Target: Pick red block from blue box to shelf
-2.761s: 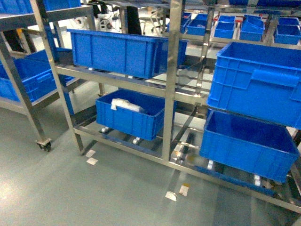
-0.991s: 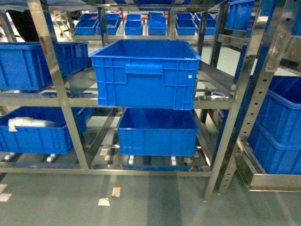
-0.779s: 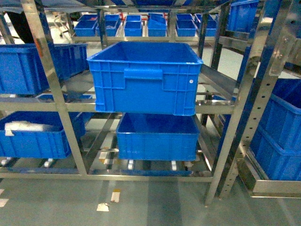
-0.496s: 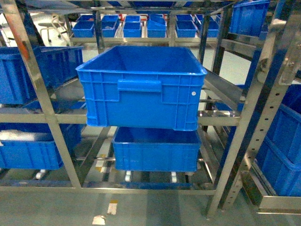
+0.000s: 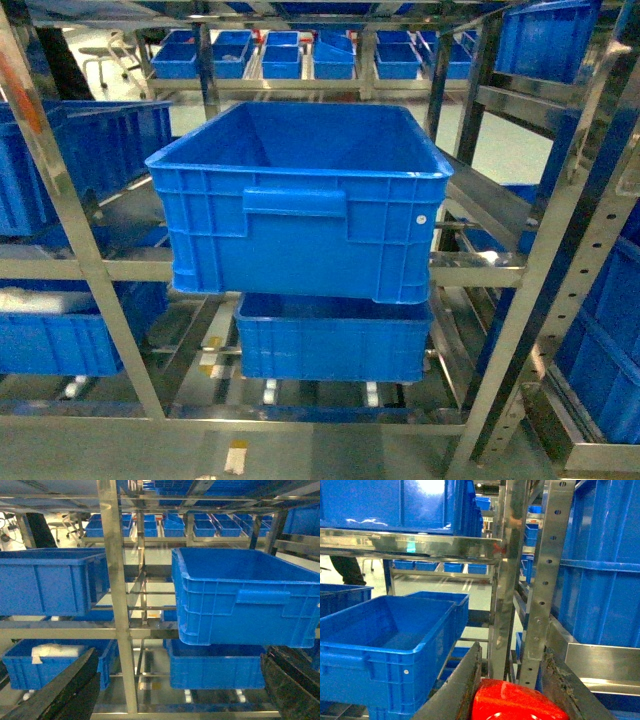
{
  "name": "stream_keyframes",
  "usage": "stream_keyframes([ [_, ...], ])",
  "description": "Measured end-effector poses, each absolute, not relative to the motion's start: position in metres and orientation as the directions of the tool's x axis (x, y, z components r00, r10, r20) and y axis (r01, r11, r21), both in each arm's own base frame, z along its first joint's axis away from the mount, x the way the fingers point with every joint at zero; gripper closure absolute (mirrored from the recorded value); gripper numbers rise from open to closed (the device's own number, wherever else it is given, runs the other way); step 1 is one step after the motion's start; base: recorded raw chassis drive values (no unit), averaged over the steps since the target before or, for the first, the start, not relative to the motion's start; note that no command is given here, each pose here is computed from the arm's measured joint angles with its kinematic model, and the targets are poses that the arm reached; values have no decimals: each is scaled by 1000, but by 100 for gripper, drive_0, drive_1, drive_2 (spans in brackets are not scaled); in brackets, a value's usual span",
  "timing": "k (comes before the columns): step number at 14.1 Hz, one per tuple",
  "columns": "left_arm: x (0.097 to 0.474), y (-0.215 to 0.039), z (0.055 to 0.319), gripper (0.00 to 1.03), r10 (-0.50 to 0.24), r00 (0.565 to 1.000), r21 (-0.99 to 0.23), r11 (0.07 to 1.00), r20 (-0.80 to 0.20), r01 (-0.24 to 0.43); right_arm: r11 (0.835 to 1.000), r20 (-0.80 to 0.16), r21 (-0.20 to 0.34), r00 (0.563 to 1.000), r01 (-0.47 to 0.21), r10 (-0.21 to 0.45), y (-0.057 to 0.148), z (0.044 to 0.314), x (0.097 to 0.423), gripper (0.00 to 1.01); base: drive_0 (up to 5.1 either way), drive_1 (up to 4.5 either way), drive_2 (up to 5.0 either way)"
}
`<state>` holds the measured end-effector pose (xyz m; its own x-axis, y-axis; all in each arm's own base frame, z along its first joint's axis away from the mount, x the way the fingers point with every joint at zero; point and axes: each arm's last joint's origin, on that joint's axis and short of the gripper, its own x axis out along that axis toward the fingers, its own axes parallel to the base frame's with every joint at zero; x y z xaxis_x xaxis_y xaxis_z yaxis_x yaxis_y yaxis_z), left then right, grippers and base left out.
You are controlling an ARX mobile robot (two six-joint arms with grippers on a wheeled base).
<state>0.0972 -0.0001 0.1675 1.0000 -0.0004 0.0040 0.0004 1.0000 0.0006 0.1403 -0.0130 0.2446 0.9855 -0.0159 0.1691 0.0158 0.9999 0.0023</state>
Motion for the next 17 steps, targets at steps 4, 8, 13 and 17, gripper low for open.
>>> stream_keyframes([
  [4, 97, 0, 168, 5, 0, 1000, 1, 1000, 4, 0, 1000, 168, 2, 986, 16, -16, -13, 245, 140, 73, 0, 0, 0],
  [8, 97, 0, 168, 5, -1, 1000, 1, 1000, 4, 1, 1000, 168, 2, 986, 16, -16, -13, 244, 140, 73, 0, 0, 0],
  [13, 97, 0, 168, 5, -1, 1000, 1, 1000, 4, 1, 1000, 168, 2, 986, 16, -16, -13, 245, 140, 73, 0, 0, 0],
  [17, 97, 0, 168, 5, -1, 1000, 1, 1000, 4, 1, 1000, 168, 2, 986, 16, -16, -13, 245, 140, 73, 0, 0, 0],
])
